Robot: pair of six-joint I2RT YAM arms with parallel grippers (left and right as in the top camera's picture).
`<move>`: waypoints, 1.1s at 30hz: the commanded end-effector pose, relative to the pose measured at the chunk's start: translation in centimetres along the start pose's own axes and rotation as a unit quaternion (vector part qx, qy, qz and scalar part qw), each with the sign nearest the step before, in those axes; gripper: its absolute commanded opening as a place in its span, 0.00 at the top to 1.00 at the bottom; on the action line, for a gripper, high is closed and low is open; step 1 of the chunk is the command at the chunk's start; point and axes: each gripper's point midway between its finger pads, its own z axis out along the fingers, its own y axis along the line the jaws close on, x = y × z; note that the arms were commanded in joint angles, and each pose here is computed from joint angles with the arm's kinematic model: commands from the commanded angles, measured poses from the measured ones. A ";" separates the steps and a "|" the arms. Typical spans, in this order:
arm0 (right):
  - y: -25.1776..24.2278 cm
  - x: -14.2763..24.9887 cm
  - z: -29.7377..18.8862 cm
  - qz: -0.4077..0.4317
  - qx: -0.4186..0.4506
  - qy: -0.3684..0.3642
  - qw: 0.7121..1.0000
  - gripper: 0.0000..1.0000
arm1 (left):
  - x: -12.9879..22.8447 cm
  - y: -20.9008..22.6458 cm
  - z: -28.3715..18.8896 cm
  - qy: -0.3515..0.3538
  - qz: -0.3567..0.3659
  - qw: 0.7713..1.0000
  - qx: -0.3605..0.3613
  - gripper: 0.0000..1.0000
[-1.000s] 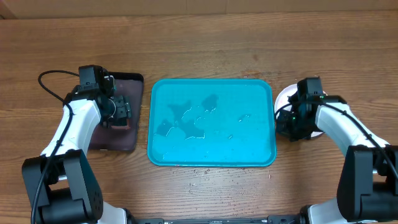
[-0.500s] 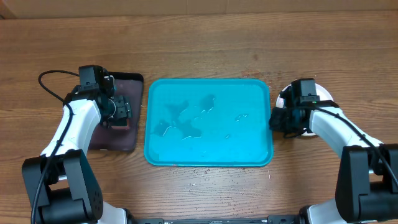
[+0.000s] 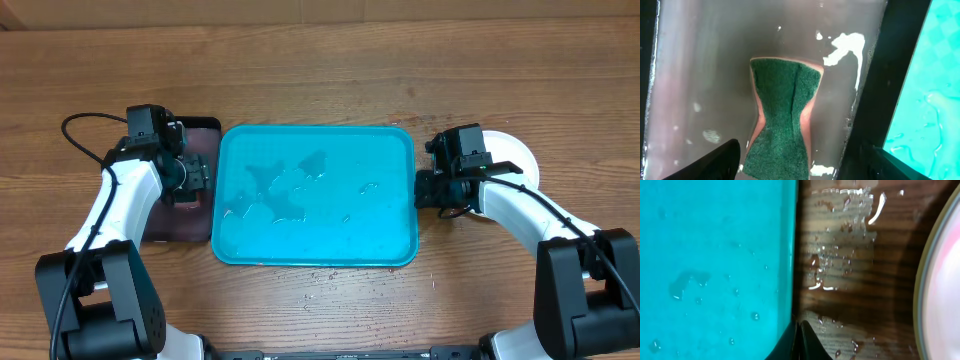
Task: Clean dirty plates on tray and stack at the side
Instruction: 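Release the plate and pull the right gripper back from the stack, then release the sponge in the black tray and raise the left gripper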
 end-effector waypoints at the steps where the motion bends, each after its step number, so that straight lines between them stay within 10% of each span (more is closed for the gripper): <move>1: 1.3 -0.5 -0.3 -0.013 -0.024 -0.013 1.000 0.96 | 0.0 0.2 -0.6 -0.008 -0.011 1.000 -0.001 0.23; 22: 2.6 -5.8 -3.2 -0.038 -0.012 -0.074 0.996 0.76 | -1.5 -1.5 -2.4 -0.023 -0.010 0.999 0.045 0.21; 28: 3.6 -8.2 -6.9 -0.057 0.002 -0.070 0.996 0.40 | -2.2 -2.1 -5.5 -0.026 -0.012 0.998 0.062 0.00; 30: 3.7 -8.1 -8.0 -0.053 0.006 -0.057 0.997 0.00 | -1.5 -2.0 -6.7 -0.011 -0.015 0.998 0.061 0.00; 33: 4.1 -8.3 -9.3 -0.054 0.006 -0.060 0.997 0.00 | -0.1 -1.9 -8.0 0.005 -0.026 0.998 0.060 0.00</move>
